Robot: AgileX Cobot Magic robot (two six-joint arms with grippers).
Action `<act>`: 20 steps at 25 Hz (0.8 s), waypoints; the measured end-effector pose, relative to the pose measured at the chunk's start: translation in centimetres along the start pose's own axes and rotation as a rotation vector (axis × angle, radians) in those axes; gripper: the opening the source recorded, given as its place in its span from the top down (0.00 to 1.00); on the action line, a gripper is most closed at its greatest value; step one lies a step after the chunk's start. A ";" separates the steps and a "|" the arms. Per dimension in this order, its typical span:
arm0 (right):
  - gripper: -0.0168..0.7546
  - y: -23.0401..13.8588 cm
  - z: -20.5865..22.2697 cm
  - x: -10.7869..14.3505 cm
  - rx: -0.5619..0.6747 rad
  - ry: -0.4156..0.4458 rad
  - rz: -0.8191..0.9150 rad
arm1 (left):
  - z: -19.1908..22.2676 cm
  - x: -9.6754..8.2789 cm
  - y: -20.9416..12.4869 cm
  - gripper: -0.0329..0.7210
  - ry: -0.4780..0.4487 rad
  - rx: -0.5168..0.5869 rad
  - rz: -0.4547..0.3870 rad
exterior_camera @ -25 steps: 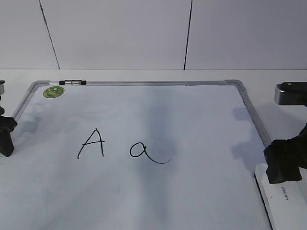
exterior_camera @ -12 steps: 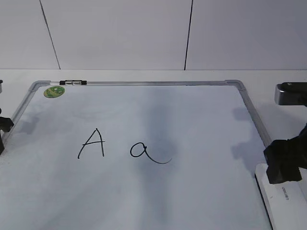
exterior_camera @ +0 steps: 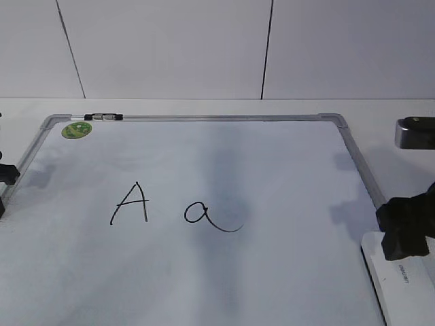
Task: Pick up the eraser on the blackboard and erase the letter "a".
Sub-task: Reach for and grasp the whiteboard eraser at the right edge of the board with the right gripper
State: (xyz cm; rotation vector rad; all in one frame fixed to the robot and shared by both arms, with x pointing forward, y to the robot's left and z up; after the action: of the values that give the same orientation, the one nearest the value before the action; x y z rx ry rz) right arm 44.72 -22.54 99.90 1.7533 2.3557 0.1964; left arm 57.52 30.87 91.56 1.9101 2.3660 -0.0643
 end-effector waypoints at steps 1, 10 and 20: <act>0.21 0.0 0.0 0.0 0.000 0.000 0.013 | 0.0 0.0 0.0 0.83 0.000 0.000 0.000; 0.21 -1.2 1.4 0.1 0.024 0.004 0.032 | 0.0 0.2 0.1 0.93 0.011 -0.003 0.001; 0.21 -0.7 1.6 0.2 -0.043 0.018 0.033 | 0.0 0.2 0.1 0.93 0.012 -0.003 0.003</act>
State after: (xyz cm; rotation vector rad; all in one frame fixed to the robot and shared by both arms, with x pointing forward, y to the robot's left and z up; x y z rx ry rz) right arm 44.41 -22.52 98.16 1.7790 2.3181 0.2673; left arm 57.55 31.07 91.59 1.9182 2.3696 -0.0487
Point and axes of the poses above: a point on each arm's last joint axis where the gripper is mounted, z pointing out along that axis toward the gripper, x along the wrist's bending axis when the last joint is at zero, y = z × x, the point moved 1 cm from there along z, pointing out along that axis toward the gripper, and after that the axes turned 13 degrees about -z, right-handed, at the moved point
